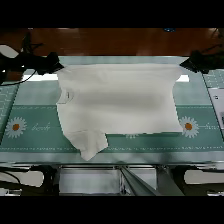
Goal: Fold the shirts.
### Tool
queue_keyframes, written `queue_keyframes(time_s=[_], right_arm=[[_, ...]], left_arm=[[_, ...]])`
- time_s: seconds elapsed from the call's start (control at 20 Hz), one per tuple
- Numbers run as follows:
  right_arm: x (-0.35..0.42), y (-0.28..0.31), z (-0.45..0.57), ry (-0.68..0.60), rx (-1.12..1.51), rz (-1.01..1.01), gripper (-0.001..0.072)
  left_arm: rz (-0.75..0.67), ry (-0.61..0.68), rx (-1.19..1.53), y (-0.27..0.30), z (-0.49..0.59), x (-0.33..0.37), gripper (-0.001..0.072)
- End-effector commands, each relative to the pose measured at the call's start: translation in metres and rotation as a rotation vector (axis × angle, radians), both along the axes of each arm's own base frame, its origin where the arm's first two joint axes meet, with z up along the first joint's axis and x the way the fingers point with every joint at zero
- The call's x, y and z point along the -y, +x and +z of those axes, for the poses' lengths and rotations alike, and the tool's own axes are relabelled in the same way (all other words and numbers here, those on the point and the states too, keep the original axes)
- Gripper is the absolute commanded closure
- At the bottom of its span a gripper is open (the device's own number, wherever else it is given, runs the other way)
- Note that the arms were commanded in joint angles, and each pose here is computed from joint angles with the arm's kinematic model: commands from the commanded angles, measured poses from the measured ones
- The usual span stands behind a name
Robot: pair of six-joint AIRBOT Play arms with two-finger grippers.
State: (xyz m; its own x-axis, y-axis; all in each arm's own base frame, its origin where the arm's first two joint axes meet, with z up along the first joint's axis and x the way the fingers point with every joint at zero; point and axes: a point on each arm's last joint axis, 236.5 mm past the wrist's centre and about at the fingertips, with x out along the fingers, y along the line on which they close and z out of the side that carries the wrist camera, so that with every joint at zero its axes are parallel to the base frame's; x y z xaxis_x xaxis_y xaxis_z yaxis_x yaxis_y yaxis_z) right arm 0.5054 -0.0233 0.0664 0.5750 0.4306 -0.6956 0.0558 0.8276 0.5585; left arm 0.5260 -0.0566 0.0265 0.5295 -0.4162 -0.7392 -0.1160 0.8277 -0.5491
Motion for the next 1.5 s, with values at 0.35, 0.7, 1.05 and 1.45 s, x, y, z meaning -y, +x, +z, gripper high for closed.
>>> queue_keyframes(time_s=[0.35,0.7,1.05,1.45], right_arm=[[0.010,0.000,-0.048,0.079,-0.174,0.073,0.0692],[0.013,-0.068,-0.108,0.037,-0.431,0.151,0.0692],[0.016,-0.084,-0.121,0.053,-0.500,0.118,0.0301],[0.068,-0.146,-0.078,0.014,-0.407,-0.198,0.0302]], left_arm=[[-0.196,-0.010,-0.135,-0.017,-0.020,0.014,0.0688],[-0.409,0.015,-0.456,-0.119,-0.094,0.045,0.0688],[-0.433,0.012,-0.511,-0.136,-0.101,0.048,0.0202],[-0.285,0.046,-0.379,-0.174,-0.024,-0.024,0.0202]])
